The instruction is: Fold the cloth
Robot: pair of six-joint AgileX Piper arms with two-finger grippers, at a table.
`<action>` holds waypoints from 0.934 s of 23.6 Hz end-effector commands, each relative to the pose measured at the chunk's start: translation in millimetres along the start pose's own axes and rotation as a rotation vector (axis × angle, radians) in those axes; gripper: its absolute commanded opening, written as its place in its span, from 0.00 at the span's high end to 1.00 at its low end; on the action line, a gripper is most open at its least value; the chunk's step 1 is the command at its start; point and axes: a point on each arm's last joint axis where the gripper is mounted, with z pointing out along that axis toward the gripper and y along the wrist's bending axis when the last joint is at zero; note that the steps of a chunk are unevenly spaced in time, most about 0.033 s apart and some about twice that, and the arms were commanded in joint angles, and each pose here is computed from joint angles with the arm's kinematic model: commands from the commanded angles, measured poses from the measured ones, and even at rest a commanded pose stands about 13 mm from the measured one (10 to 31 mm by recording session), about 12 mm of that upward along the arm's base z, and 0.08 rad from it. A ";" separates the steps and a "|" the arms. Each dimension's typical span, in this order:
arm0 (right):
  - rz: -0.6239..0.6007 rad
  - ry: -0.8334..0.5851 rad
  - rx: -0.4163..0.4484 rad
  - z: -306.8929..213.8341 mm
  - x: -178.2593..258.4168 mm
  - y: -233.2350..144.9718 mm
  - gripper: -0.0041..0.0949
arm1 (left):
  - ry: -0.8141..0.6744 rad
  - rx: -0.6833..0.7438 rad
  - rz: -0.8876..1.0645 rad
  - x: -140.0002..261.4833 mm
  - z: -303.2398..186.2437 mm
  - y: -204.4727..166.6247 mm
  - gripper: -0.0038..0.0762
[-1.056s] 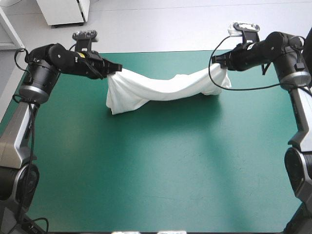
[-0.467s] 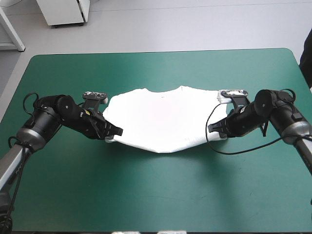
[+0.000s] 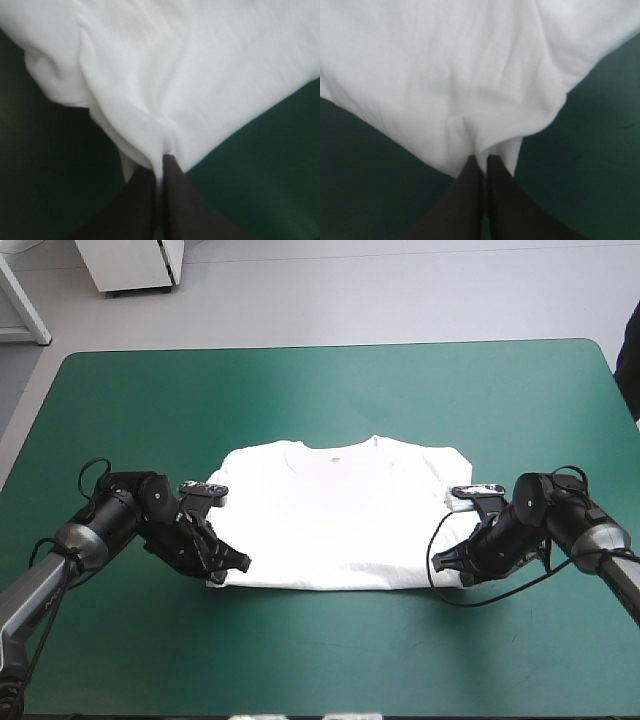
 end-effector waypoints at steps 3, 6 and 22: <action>-0.011 -0.038 0.001 -6.0 4.3 2.0 0.97 | -0.037 0.013 -0.008 5.3 -4.6 -3.7 0.96; -0.015 -0.040 0.002 -5.6 3.7 1.8 0.88 | -0.046 0.011 -0.009 4.7 -3.7 -3.3 0.95; -0.074 -0.422 0.122 -128.7 -22.3 18.8 0.34 | -0.398 -0.404 0.014 -37.6 -125.4 7.6 0.29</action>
